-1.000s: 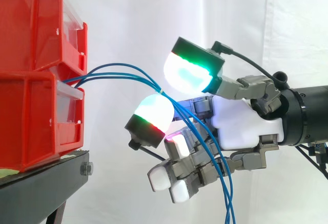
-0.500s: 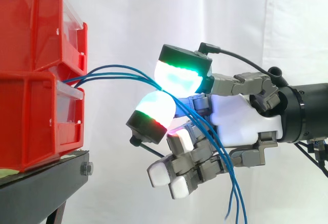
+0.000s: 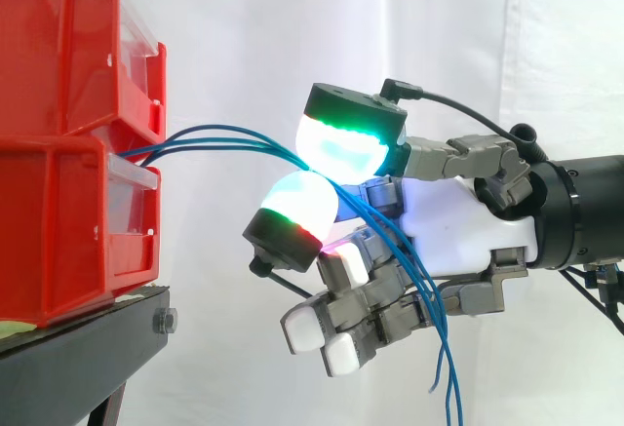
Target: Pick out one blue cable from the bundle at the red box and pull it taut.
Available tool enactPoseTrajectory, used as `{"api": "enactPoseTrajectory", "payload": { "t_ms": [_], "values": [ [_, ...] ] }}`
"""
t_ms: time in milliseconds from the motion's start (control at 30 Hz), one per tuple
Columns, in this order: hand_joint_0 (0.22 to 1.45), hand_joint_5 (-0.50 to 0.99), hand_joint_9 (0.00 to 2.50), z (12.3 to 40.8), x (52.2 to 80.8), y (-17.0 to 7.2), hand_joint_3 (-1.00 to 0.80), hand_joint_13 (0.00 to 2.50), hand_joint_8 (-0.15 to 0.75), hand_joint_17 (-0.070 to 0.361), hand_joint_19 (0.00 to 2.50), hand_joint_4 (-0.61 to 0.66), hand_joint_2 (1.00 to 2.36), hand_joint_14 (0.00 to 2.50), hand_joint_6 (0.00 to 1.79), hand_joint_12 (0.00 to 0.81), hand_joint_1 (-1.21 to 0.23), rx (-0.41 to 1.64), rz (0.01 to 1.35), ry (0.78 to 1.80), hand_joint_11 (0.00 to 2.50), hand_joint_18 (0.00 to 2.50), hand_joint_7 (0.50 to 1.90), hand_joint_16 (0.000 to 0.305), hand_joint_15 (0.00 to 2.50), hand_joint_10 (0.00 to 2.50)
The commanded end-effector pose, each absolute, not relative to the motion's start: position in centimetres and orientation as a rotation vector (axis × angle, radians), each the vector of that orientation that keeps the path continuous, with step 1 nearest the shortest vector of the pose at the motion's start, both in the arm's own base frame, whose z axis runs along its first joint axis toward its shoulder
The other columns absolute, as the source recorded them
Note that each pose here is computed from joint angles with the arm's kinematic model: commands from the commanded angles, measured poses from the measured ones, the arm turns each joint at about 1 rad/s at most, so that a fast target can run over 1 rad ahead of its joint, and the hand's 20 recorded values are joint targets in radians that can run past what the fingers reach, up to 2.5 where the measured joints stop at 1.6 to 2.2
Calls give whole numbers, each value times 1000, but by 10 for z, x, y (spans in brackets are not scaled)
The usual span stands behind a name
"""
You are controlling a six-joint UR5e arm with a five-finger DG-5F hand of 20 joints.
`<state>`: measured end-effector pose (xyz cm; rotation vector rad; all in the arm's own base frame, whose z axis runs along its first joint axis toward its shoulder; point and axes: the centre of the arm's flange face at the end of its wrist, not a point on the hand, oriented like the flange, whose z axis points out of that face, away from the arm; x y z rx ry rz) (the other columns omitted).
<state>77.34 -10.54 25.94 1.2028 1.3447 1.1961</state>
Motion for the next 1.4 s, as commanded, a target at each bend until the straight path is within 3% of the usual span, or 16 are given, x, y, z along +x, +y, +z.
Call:
{"api": "enactPoseTrajectory", "payload": {
  "t_ms": [0, 267, 400, 667, 1367],
  "values": [
    [679, -132, 1047, 260, 774, -105, -206, 812, 238, 83, 524, -99, 1023, 15, 949, 300, -822, 1201, 1197, 1343, 649, 646, 1098, 37, 329, 26],
    [750, -141, 1056, 260, 774, -105, -328, 831, 240, 82, 518, -121, 1015, 15, 965, 294, -826, 1201, 1197, 1343, 653, 664, 1125, 36, 340, 25],
    [776, -137, 1079, 260, 774, -105, -381, 853, 229, 80, 532, -195, 1011, 15, 970, 295, -830, 1201, 1197, 1343, 651, 663, 1203, 36, 346, 25],
    [760, -143, 1077, 260, 774, -105, -500, 863, 220, 80, 508, -243, 1000, 16, 980, 291, -798, 1201, 1197, 1343, 663, 687, 1176, 35, 348, 25],
    [665, -127, 1122, 260, 773, -109, -500, 874, 225, 79, 528, -115, 1000, 16, 968, 297, -778, 1207, 1194, 1344, 661, 685, 1071, 35, 354, 27]
  ]
}}
